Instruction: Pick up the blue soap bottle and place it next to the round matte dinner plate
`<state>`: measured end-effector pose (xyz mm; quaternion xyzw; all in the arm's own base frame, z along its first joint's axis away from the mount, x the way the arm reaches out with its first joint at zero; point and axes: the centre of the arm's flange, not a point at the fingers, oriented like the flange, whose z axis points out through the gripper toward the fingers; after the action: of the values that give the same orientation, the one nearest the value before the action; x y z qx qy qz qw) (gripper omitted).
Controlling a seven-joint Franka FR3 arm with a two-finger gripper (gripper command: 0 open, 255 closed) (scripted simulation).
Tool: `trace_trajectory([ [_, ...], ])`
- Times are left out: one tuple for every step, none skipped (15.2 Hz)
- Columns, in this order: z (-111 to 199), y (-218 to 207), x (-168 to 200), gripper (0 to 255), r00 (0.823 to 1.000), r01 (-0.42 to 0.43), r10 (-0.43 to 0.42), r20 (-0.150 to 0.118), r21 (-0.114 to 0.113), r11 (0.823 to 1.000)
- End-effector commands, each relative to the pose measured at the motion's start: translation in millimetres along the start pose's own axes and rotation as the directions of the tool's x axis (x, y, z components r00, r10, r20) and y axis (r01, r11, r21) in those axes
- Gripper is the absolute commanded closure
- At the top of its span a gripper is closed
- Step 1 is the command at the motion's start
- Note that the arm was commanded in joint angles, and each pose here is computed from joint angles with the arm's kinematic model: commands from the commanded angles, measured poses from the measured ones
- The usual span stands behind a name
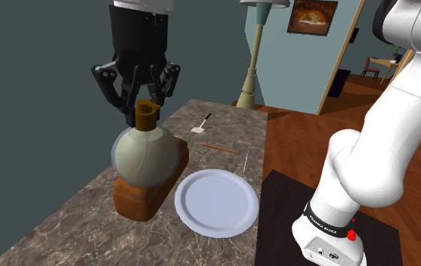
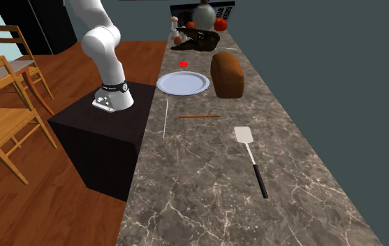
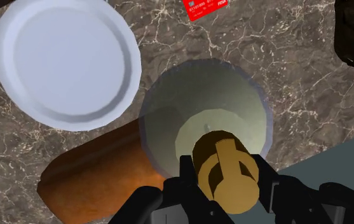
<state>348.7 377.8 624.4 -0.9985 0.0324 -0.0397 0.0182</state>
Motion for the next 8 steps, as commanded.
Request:
trace_trajectory([
  [2, -34, -9, 255, 1.0, -0.002, 0.002, 0.0, 0.001, 1.0],
  [7, -33, -10, 255, 1.0, -0.002, 0.002, 0.0, 0.001, 1.0],
  [12, -33, -10, 255, 1.0, -0.002, 0.002, 0.0, 0.001, 1.0],
  [18, -33, -11, 255, 1.0, -0.002, 0.002, 0.0, 0.001, 1.0],
  [23, -33, -11, 255, 1.0, -0.002, 0.002, 0.0, 0.001, 1.0],
  [28, -33, -11, 255, 1.0, -0.002, 0.002, 0.0, 0.001, 1.0],
  [33, -32, -12, 255, 1.0, -0.002, 0.002, 0.0, 0.001, 1.0],
  [39, -32, -12, 255, 1.0, -0.002, 0.002, 0.0, 0.001, 1.0],
])
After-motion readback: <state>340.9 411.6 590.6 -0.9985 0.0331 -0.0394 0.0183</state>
